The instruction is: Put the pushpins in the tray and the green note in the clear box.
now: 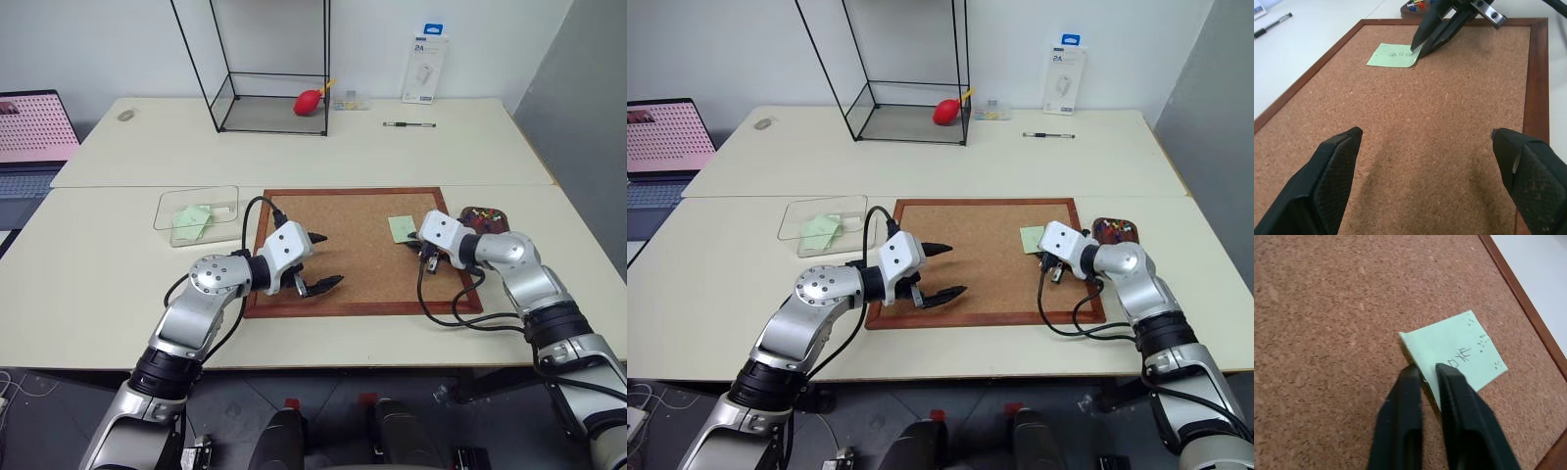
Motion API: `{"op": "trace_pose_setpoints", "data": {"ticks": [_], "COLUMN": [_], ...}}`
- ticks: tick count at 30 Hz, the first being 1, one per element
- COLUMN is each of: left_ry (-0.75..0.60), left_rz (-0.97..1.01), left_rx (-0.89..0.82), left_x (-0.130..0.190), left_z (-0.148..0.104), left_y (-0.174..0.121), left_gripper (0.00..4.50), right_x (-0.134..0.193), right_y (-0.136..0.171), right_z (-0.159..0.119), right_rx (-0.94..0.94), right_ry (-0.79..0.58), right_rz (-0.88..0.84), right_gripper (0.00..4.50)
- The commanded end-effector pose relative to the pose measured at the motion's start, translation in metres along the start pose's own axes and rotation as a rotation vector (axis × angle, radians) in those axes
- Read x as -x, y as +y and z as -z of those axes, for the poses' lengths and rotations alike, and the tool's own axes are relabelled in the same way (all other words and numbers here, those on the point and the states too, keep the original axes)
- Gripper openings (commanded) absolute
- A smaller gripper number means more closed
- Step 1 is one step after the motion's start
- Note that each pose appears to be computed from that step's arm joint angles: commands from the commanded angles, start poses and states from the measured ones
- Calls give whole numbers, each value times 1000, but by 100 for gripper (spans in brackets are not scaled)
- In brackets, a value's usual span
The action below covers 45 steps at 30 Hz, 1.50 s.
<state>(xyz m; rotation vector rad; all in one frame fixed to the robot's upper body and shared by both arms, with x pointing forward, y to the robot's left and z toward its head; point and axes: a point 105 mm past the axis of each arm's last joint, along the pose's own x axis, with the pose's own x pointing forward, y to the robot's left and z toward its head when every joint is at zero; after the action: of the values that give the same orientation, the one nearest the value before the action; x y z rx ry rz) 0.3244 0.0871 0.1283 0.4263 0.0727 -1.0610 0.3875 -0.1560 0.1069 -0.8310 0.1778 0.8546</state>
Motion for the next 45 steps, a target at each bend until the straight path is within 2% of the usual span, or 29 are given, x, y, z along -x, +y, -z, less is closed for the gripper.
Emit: {"op": "trace_pose_setpoints", "data": {"ticks": [1, 8, 13, 17, 25, 33, 35, 38, 45], "left_ry": [-61, -78, -97, -112, -124, -193, -199, -174, -124], "left_rz": [-40, -92, -80, -73, -42, -58, -53, -64, -60], "left_rx": [34, 65, 173, 179, -22, 223, 238, 122, -385], "left_x": [3, -4, -10, -14, -20, -39, -45, -49, -51], "left_z": [-14, -17, -19, -23, -29, -35, -38, -36, -29], "left_y": [10, 23, 29, 31, 34, 39, 37, 38, 43], "left_gripper": [450, 450, 450, 450, 450, 450, 450, 450, 450], "right_x": [3, 8, 10, 11, 17, 19, 18, 19, 22], "right_y": [0, 8, 3, -4, -6, -3, -2, -2, 8], "right_z": [-14, -28, -33, -35, -53, -66, -68, -72, -87], "right_rx": [48, 170, 432, 547, 549, 621, 620, 575, 388], "right_ry": [-39, -107, -100, -108, -197, -228, -236, -257, -324], "right_rz": [-17, -28, 45, 113, 151, 148, 148, 155, 68], "right_gripper": [3, 3, 3, 3, 3, 3, 3, 3, 3]}}
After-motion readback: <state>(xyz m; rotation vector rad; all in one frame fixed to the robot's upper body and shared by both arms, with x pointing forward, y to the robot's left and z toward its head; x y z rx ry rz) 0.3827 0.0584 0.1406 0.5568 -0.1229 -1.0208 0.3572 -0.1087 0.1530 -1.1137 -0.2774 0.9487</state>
